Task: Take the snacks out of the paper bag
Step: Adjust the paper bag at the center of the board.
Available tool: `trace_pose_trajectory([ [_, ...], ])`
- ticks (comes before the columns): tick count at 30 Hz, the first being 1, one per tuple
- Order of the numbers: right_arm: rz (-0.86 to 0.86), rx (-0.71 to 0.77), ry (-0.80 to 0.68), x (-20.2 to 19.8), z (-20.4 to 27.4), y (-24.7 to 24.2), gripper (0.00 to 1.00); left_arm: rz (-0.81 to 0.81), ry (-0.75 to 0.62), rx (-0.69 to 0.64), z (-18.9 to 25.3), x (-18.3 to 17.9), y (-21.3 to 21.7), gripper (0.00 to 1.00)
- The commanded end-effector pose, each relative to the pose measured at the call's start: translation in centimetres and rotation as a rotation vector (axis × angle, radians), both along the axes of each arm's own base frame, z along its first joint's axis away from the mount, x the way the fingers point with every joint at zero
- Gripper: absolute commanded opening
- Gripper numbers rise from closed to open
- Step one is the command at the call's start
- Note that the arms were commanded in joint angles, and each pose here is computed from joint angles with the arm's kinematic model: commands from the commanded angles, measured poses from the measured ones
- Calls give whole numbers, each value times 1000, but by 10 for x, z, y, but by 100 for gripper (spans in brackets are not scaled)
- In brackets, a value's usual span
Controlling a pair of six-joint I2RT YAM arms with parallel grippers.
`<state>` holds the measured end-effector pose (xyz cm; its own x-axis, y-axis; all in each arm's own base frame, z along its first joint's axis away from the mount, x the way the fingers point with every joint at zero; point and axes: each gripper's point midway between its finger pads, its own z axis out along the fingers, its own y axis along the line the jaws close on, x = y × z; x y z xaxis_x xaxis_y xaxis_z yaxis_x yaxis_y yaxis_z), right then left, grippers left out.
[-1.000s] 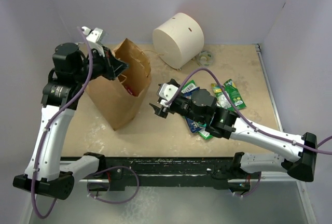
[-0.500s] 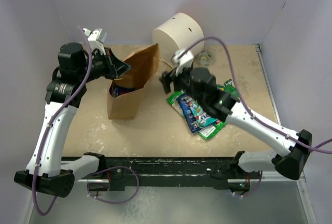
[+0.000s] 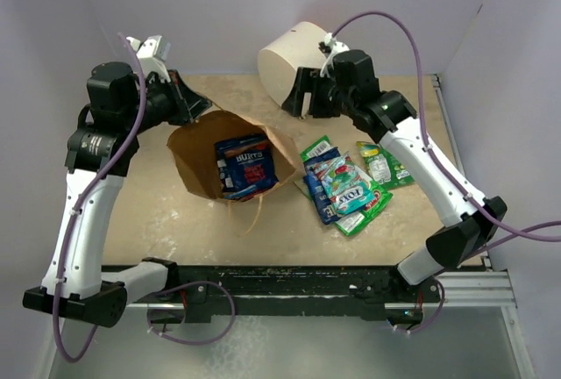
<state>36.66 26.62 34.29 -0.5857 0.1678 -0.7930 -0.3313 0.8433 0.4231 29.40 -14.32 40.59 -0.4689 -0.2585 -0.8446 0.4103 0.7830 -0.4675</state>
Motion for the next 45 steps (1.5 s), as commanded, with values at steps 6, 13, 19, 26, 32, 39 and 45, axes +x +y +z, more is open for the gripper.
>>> trace_pose_trajectory([
  [6, 215, 163, 178, -55, -20, 31, 81, 149, -48, 52, 41, 22, 22, 0],
  [13, 217, 300, 154, -37, -29, 59, 80, 267, -209, 311, 75, 34, 54, 0],
  [19, 252, 376, 165, -22, -46, 95, 80, 210, -344, 574, 83, 33, 27, 0],
  [26, 188, 295, 243, -32, -104, 78, 81, -114, -304, 573, 33, 13, -42, 0],
  [32, 59, 53, 271, -53, -162, 19, 83, -325, -87, 279, -24, -20, -97, 0],
  [39, -8, -103, 192, -69, -168, -31, 84, -418, 43, 24, -44, -52, -122, 0],
  [45, 0, -220, -20, -55, -119, -51, 85, -453, 32, 29, -40, -63, -120, 0],
])
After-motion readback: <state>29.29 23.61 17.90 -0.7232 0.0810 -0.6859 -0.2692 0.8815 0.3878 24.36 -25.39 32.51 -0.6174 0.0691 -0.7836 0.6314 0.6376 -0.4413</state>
